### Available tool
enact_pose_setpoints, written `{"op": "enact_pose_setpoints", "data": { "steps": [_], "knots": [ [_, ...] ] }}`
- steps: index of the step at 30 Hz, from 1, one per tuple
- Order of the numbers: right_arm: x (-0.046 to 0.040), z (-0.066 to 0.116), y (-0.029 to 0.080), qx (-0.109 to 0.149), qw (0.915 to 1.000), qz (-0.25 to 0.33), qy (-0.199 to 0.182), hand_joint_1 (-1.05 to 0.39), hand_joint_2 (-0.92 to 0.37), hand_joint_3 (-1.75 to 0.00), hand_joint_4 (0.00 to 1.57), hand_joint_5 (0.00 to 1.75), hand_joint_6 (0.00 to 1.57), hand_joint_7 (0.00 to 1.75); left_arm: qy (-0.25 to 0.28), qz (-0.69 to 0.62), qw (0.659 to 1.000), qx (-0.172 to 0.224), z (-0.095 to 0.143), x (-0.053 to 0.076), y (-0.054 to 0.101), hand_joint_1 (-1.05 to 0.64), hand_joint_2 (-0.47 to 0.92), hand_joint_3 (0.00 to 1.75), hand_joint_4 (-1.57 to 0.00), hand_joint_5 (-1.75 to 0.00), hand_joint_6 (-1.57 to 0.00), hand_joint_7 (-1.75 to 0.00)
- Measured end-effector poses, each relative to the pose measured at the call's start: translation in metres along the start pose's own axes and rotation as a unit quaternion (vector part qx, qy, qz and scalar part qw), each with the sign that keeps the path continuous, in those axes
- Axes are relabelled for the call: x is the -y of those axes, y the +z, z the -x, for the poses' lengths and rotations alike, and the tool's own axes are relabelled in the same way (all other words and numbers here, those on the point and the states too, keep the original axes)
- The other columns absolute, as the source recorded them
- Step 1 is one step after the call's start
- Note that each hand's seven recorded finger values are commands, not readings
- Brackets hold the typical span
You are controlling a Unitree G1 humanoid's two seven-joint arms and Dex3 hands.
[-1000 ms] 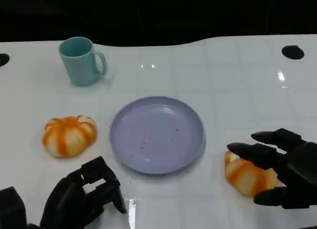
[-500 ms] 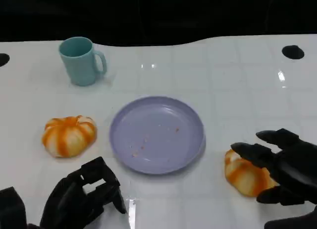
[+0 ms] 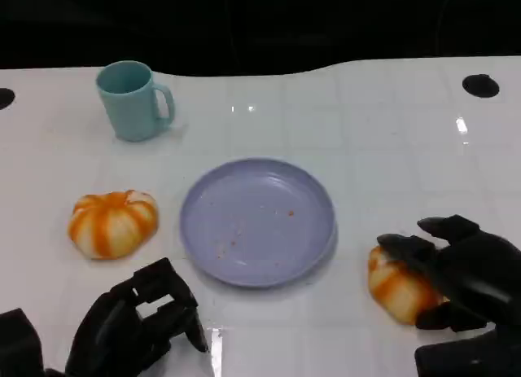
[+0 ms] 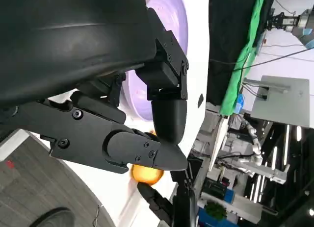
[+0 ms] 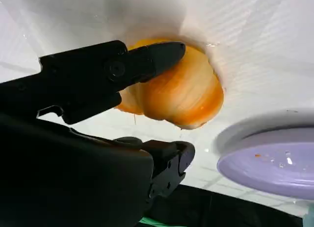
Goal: Grasp the bread from the table and place it into the plate.
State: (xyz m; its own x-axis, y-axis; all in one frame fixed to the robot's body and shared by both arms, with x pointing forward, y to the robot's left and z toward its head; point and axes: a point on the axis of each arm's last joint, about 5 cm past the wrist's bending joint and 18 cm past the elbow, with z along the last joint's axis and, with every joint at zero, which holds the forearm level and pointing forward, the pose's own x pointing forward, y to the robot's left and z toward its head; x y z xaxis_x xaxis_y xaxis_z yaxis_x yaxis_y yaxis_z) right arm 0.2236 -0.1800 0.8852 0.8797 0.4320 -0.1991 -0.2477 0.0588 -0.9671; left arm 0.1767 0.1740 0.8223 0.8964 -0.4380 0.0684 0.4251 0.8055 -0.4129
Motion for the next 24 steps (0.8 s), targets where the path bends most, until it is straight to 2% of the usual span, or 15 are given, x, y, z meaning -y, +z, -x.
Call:
{"op": "enact_pose_setpoints", "data": {
  "steps": [4,5,6,7,8,9,10,11,12,13,14,15,17,24],
  "knots": [
    [-0.0028,-0.002,0.001,0.003,1.0000,0.001,0.007,-0.69,-0.92,-0.10,0.10,0.31,0.29,0.06,0.000,-0.001,1.000,0.002,0.000,0.001,0.001,-0.62,0.92,0.08,-0.68,-1.75,-0.67,-1.39],
    [-0.0034,-0.003,0.001,0.004,1.0000,0.001,0.003,-0.63,-0.92,-0.11,0.22,0.40,0.41,0.10,0.000,-0.001,1.000,0.002,0.000,0.001,0.002,-0.62,0.92,0.09,-0.68,-1.75,-0.67,-1.39],
    [-0.0038,-0.003,0.001,0.004,1.0000,0.002,-0.005,-0.61,-0.92,-0.11,0.27,0.46,0.47,0.10,0.000,-0.001,1.000,0.002,0.000,0.001,0.002,-0.62,0.92,0.09,-0.68,-1.75,-0.67,-1.39],
    [-0.0044,-0.004,0.000,0.005,0.9999,0.001,-0.016,-0.54,-0.92,-0.12,0.37,0.66,0.59,0.14,0.000,-0.001,1.000,0.002,0.000,0.001,0.002,-0.62,0.92,0.08,-0.68,-1.75,-0.67,-1.39],
    [-0.0051,-0.004,0.000,0.006,0.9996,0.000,-0.027,-0.46,-0.92,-0.15,0.46,0.95,0.72,0.20,0.000,0.000,1.000,0.001,0.000,0.002,0.001,-0.62,0.92,0.08,-0.68,-1.75,-0.67,-1.39],
    [-0.0063,-0.005,0.000,0.009,0.9991,-0.005,-0.040,-0.38,-0.91,-0.20,0.58,1.29,0.85,0.35,0.001,0.001,1.000,0.001,0.001,0.002,0.001,-0.62,0.92,0.08,-0.68,-1.75,-0.67,-1.39],
    [-0.0074,-0.006,0.000,0.013,0.9985,-0.013,-0.052,-0.33,-0.90,-0.26,0.65,1.49,0.90,0.52,0.002,0.001,1.000,0.000,0.001,0.002,0.001,-0.62,0.92,0.08,-0.68,-1.75,-0.67,-1.39],
    [-0.0086,-0.008,0.001,0.017,0.9975,-0.025,-0.064,-0.30,-0.84,-0.42,0.75,1.61,0.88,0.80,0.002,0.001,1.000,0.000,0.001,0.002,0.001,-0.62,0.92,0.08,-0.69,-1.75,-0.67,-1.39],
    [-0.0097,-0.009,0.001,0.022,0.9961,-0.037,-0.077,-0.30,-0.74,-0.63,0.85,1.69,0.78,1.26,0.001,0.001,1.000,0.001,0.001,0.002,0.001,-0.62,0.92,0.08,-0.69,-1.75,-0.67,-1.39],
    [-0.0103,-0.010,0.002,0.026,0.9949,-0.044,-0.087,-0.29,-0.69,-0.74,0.89,1.72,0.73,1.49,0.001,0.001,1.000,0.002,0.001,0.002,0.002,-0.62,0.92,0.08,-0.69,-1.75,-0.67,-1.39],
    [-0.0104,-0.011,0.002,0.030,0.9937,-0.047,-0.097,-0.30,-0.65,-0.83,0.89,1.73,0.69,1.64,0.000,0.000,1.000,0.002,0.000,0.003,0.002,-0.63,0.92,0.09,-0.69,-1.75,-0.67,-1.40],
    [-0.0101,-0.012,0.002,0.033,0.9928,-0.048,-0.105,-0.31,-0.61,-0.90,0.89,1.74,0.67,1.69,0.000,0.000,1.000,0.003,0.000,0.003,0.002,-0.63,0.92,0.09,-0.69,-1.75,-0.67,-1.40],
    [-0.0092,-0.015,0.000,0.038,0.9901,-0.048,-0.126,-0.33,-0.59,-0.97,0.87,1.75,0.64,1.74,0.002,0.000,1.000,0.003,0.000,0.003,0.002,-0.63,0.92,0.09,-0.69,-1.75,-0.67,-1.41],
    [-0.0054,-0.023,0.001,0.052,0.9780,-0.054,-0.195,-0.33,-0.58,-1.02,0.87,1.75,0.62,1.75,0.002,-0.002,1.000,0.001,0.000,0.003,0.002,-0.63,0.92,0.10,-0.69,-1.75,-0.67,-1.42]
  ]
}}
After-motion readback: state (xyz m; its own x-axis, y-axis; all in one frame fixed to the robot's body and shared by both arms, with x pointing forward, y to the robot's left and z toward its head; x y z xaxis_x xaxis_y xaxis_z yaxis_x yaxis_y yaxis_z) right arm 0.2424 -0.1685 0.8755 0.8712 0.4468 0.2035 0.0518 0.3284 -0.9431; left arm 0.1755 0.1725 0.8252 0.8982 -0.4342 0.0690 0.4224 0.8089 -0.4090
